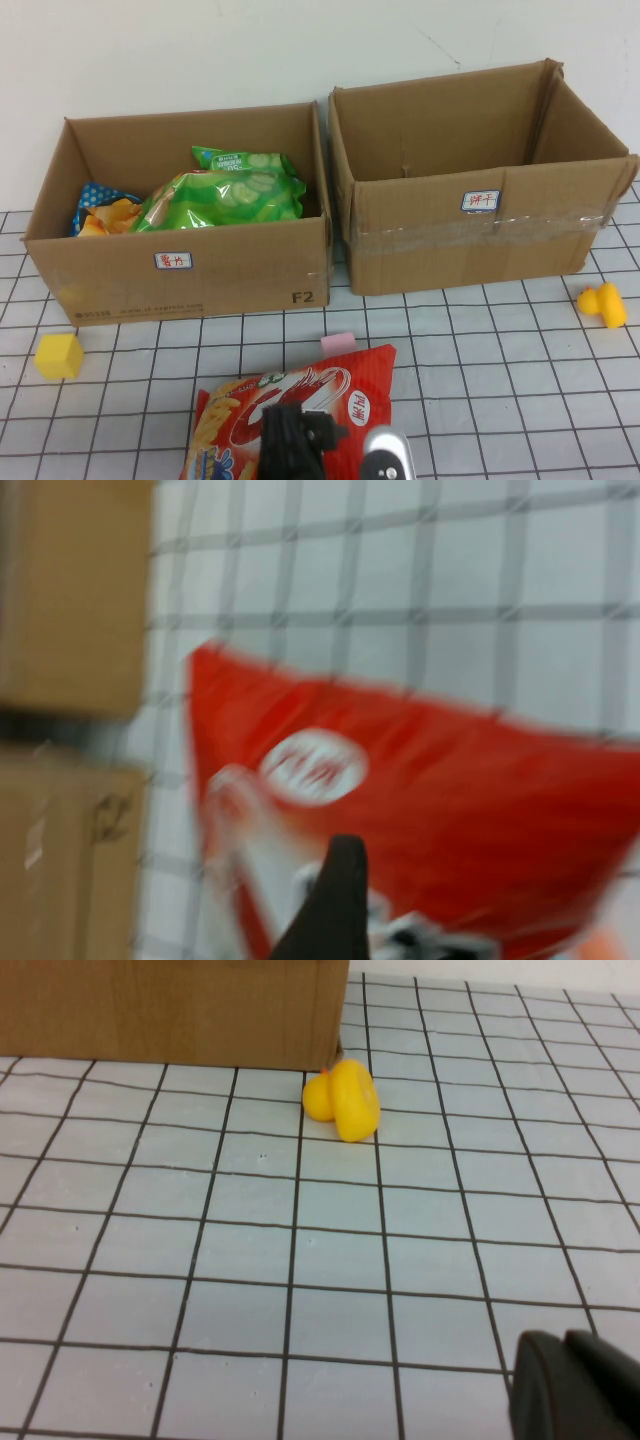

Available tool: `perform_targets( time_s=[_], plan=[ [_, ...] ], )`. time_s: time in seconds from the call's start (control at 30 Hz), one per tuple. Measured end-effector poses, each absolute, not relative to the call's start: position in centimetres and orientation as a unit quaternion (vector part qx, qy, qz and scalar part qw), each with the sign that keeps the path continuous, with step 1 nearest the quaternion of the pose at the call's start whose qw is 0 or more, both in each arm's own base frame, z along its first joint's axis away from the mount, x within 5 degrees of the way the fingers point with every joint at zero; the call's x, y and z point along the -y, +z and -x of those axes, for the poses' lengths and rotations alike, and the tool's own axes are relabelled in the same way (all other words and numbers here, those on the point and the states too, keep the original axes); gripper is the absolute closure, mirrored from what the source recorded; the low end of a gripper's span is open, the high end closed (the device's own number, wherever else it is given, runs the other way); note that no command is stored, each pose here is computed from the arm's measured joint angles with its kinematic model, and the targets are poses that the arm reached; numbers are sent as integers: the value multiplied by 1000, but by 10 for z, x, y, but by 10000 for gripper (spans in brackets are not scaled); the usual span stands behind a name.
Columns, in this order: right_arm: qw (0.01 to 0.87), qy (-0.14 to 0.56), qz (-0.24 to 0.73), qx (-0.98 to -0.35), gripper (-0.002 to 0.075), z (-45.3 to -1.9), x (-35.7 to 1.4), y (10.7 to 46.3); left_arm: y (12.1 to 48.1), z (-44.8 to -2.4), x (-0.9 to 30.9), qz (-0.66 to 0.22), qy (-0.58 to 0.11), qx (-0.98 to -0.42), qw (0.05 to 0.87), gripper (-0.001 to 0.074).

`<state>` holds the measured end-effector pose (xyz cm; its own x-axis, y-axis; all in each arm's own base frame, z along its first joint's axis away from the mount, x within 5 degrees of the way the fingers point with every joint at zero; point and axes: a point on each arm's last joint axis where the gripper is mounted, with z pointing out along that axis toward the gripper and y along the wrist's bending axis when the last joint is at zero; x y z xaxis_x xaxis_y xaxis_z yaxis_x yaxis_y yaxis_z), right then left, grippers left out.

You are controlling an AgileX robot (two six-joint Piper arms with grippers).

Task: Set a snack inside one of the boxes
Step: Pick up the potato chip

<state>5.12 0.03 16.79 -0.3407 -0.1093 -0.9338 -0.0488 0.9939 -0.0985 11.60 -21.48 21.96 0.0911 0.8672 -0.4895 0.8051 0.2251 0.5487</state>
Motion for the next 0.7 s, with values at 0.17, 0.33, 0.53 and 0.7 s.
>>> perform_targets(
  time_s=[0.17,0.33,0.53,0.7],
  plan=[
    [572,-26,48,-818,727,-51,0,168,205,-126,217,-608,92,-684,392,47],
    [572,-26,48,-818,727,-51,0,168,187,-129,225,-593,94,-706,377,47],
    [572,-26,48,-818,727,-51,0,168,174,-140,226,-535,140,-734,393,47],
    [572,-26,48,-818,727,-51,0,168,164,-146,226,-520,176,-734,400,118]
  ],
)
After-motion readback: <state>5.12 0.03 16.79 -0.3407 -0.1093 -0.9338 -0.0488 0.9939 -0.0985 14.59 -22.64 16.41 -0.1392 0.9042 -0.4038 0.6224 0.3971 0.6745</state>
